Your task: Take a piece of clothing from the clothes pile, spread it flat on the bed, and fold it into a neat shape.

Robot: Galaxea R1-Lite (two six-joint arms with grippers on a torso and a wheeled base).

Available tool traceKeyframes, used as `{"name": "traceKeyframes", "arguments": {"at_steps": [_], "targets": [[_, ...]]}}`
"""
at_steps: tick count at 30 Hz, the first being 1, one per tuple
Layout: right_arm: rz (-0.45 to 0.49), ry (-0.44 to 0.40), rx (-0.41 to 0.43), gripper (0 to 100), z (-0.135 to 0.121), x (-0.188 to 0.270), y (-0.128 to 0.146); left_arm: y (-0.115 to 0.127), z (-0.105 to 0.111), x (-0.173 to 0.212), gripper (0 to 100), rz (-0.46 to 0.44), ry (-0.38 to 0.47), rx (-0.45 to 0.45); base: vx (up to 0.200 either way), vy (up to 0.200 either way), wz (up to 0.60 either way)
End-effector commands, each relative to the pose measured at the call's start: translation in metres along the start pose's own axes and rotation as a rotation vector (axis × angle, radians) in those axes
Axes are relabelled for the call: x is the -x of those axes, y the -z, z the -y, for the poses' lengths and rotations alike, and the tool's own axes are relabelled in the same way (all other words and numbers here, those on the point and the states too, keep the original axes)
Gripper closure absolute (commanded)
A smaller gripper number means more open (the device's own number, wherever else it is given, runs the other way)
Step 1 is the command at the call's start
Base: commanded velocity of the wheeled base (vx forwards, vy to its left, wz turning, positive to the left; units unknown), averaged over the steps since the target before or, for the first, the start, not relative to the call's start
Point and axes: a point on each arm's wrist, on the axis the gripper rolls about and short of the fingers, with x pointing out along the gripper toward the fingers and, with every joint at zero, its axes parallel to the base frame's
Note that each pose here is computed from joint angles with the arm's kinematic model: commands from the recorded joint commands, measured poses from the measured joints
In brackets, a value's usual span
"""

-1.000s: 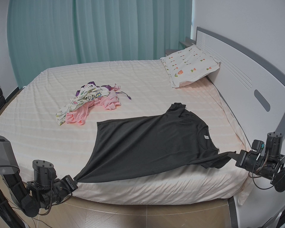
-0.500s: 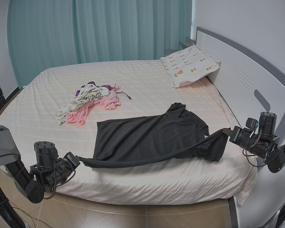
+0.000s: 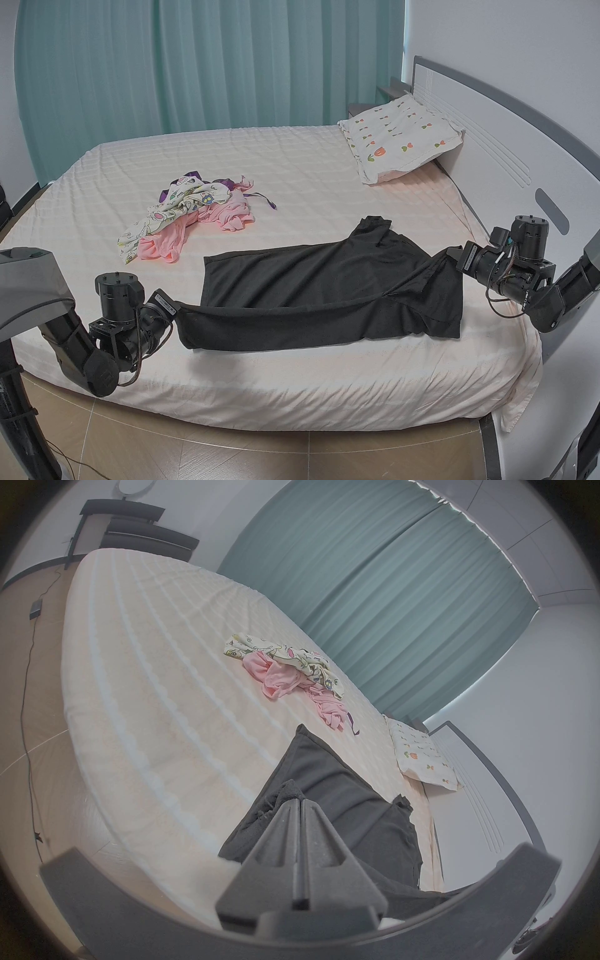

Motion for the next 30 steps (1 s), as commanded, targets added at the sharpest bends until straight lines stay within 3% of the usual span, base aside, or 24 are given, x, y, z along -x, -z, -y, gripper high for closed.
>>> {"name": "traceKeyframes", "arguments": {"at_steps": [1,16,17,22,30], "targets": [[-0.008,0.007,-0.004,100,0.009,-0.031,0.006,0.009,-0.006,-0.03,100,-0.004,-0.028,-0.001,0.0,0.0,0.0],[0.001,0.016,-0.008,100,0.019,-0.063,0.013,0.015,-0.006,-0.078,100,0.047,-0.024,0.009,0.0,0.0,0.0],[-0.001,0.017,-0.008,100,0.02,-0.065,0.015,0.015,-0.006,-0.081,0,0.057,-0.028,0.009,0.0,0.0,0.0],[-0.006,0.02,-0.013,100,0.023,-0.069,0.017,0.02,-0.011,-0.092,0,0.047,-0.051,0.006,0.0,0.0,0.0],[-0.033,0.028,-0.014,100,0.019,-0.055,0.022,0.002,-0.007,-0.082,0,0.084,-0.042,0.026,0.0,0.0,0.0]]}}
